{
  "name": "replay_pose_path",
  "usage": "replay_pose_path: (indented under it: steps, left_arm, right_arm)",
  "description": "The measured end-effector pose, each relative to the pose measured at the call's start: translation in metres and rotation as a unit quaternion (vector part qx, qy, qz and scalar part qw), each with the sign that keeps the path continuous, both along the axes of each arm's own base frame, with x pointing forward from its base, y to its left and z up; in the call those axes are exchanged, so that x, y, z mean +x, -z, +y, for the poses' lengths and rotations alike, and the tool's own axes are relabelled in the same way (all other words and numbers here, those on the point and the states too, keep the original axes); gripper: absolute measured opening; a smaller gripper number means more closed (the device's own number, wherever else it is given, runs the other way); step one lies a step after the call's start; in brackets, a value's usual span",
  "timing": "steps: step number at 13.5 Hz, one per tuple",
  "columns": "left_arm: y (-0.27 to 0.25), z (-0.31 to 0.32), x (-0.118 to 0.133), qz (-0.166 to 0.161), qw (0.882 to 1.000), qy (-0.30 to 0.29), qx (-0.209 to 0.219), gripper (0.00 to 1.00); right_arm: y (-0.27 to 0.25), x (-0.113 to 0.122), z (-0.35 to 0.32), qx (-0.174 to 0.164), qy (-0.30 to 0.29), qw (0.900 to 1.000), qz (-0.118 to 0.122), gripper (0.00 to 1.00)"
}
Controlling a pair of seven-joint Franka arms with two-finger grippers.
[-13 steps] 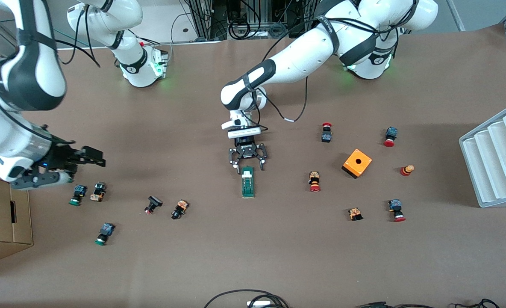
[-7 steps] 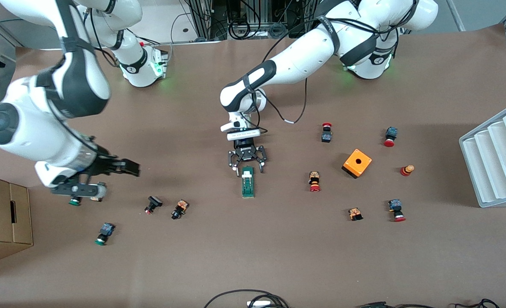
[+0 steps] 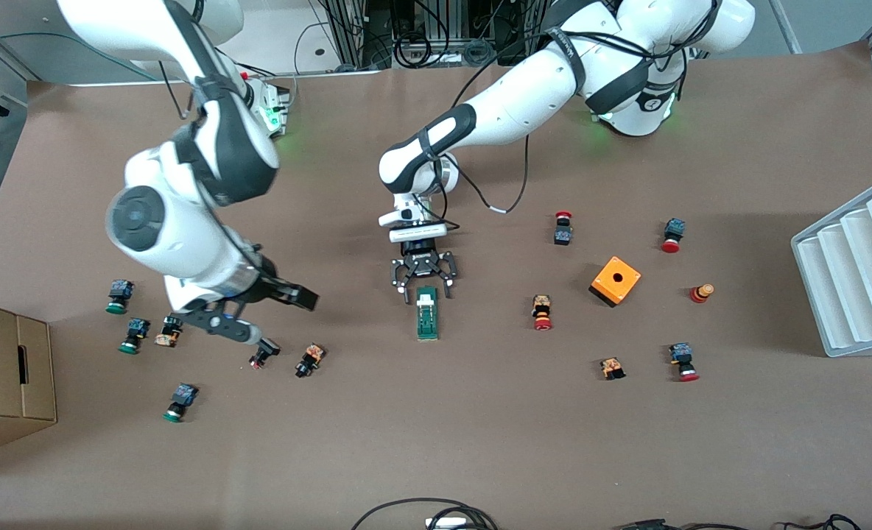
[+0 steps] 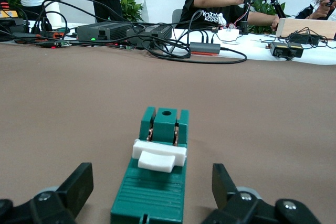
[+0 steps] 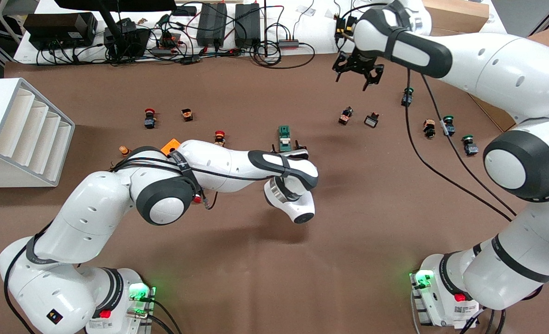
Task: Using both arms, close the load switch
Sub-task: 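Bring the right gripper to the white lever of the switch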
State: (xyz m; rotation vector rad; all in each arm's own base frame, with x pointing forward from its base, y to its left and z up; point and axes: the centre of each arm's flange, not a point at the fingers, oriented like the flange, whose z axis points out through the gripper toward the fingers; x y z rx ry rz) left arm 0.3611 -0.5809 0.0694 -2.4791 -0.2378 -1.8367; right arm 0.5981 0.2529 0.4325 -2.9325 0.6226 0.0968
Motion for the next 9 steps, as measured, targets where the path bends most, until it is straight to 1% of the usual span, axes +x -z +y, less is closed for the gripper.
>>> replay_pose_path:
  steps: [2, 5, 7, 9]
  left_arm:
    - [0.0, -0.001, 0.0, 0.0, 1.0, 0.0, -0.001, 1.0]
    - [0.002, -0.001, 0.001, 0.001, 1.0, -0.001, -0.001, 1.0]
    - [0.004, -0.001, 0.001, 0.002, 1.0, -0.002, -0.001, 1.0]
    - [0.005, -0.001, 0.001, 0.003, 1.0, -0.002, -0.001, 0.97]
  right_arm:
    - [0.011, -0.004, 0.025, 0.009, 0.035, 0.999, 0.0, 1.0]
    - [0.028, -0.009, 0.062, 0.03, 0.091, 0.995, 0.001, 1.0]
    - [0.043, -0.015, 0.087, 0.032, 0.126, 0.991, -0.001, 1.0]
    - [0.058, -0.022, 0.11, 0.033, 0.158, 0.987, -0.004, 1.0]
